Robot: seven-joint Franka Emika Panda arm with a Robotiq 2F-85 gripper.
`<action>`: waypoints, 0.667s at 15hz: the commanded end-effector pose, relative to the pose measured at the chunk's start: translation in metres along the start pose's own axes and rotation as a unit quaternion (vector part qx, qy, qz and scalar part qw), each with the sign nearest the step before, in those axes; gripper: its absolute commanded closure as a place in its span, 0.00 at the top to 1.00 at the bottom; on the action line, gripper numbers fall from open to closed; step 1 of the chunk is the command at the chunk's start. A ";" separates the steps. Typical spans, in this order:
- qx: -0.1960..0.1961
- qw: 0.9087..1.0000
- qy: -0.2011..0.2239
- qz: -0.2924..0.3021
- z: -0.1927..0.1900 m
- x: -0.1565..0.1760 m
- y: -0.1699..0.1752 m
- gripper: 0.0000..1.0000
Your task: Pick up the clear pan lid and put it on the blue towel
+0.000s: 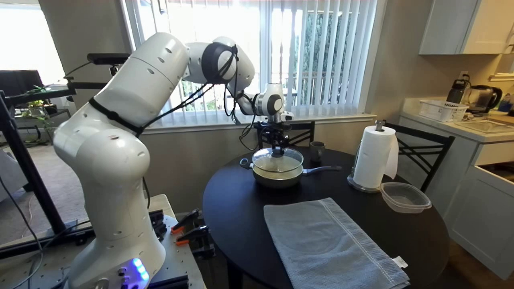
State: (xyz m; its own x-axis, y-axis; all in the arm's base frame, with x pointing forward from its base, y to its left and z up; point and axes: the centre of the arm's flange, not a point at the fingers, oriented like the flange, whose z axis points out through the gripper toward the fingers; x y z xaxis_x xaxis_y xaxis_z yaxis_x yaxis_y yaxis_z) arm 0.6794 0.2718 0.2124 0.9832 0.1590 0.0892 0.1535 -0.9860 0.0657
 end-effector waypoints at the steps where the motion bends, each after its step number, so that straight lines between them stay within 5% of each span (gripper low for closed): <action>1: -0.014 1.000 0.002 0.020 -0.050 -0.004 0.008 0.33; 10: -0.027 0.986 0.021 0.166 -0.080 -0.053 0.139 0.33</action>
State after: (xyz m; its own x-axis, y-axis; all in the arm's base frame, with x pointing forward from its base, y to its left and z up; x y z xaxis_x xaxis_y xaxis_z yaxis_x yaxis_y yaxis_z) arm 0.6847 0.1825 0.2695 0.9909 -0.0585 0.1213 -0.0716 -0.9918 0.1063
